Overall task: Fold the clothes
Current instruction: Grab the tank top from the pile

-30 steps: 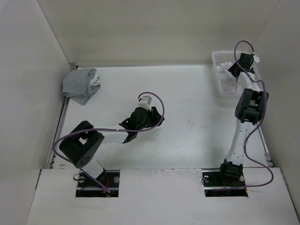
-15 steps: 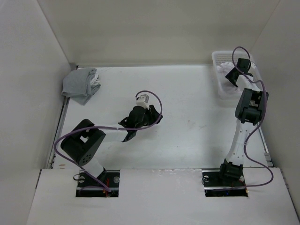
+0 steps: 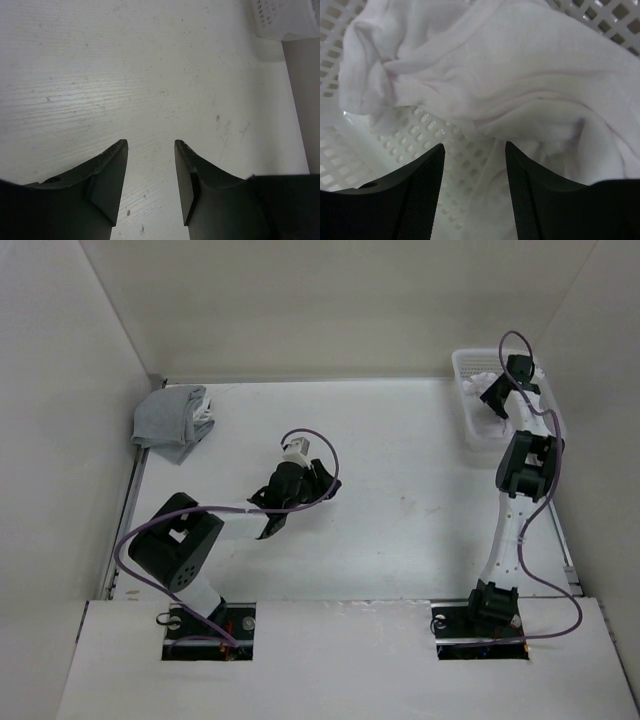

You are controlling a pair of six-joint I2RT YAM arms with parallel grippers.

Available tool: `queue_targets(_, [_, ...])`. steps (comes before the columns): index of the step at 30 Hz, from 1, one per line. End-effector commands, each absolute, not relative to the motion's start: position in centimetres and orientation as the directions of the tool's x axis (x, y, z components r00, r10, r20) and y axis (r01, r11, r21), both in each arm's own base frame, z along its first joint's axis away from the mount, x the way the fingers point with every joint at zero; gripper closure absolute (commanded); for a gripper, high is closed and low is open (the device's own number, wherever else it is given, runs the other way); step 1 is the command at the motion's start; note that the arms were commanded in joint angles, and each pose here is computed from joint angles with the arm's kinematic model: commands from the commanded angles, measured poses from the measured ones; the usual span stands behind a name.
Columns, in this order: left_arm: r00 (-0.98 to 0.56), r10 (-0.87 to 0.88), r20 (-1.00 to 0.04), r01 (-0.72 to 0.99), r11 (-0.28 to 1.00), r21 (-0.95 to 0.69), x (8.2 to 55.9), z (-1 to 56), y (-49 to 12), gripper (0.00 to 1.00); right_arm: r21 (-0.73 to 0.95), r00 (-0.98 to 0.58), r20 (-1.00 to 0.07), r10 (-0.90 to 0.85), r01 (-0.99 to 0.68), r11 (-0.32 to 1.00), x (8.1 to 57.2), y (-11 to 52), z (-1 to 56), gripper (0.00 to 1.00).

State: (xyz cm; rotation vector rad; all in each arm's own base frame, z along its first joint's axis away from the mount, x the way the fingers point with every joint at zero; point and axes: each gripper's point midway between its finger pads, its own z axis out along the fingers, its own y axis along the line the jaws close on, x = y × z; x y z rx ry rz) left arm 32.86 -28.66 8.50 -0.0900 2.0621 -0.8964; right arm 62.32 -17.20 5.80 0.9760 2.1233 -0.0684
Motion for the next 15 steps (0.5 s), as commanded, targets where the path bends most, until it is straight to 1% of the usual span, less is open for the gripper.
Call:
queue_targets(1, [-0.608, -0.408, -0.681, 0.269, 0.701, -0.661, 33.3, 9.5, -28.9, 0.59, 0.32, -0.317, -0.744, 0.588, 0.604, 0.73, 61.5, -16.1, 11.2, 0.42])
queue_targets(4, [-0.623, -0.406, -0.668, 0.27, 0.69, -0.671, 33.2, 9.3, -29.2, 0.59, 0.371, -0.208, -0.802, 0.56, 0.563, 0.739, 60.1, -15.9, 16.0, 0.39])
queue_targets(6, [-0.629, -0.405, -0.663, 0.274, 0.683, -0.677, 33.1, 9.3, -29.4, 0.6, 0.378, -0.185, -0.812, 0.553, 0.555, 0.741, 59.0, -15.7, 18.0, 0.37])
queue_targets(8, [-0.628, -0.407, -0.663, 0.282, 0.675, -0.681, 32.8, 9.6, -29.6, 0.6, 0.368, -0.17, -0.83, 0.532, 0.551, 0.749, 56.7, -15.4, 20.5, 0.33])
queue_targets(11, [-0.624, -0.41, -0.665, 0.288, 0.67, -0.684, 32.7, 10.0, -29.6, 0.6, 0.329, -0.203, -0.822, 0.532, 0.593, 0.735, 54.2, -15.4, 20.3, 0.3])
queue_targets(15, [-0.618, -0.419, -0.665, 0.294, 0.662, -0.69, 32.4, 10.6, -29.5, 0.6, 0.277, -0.292, -0.774, 0.562, 0.641, 0.716, 51.0, -14.3, 16.5, 0.3])
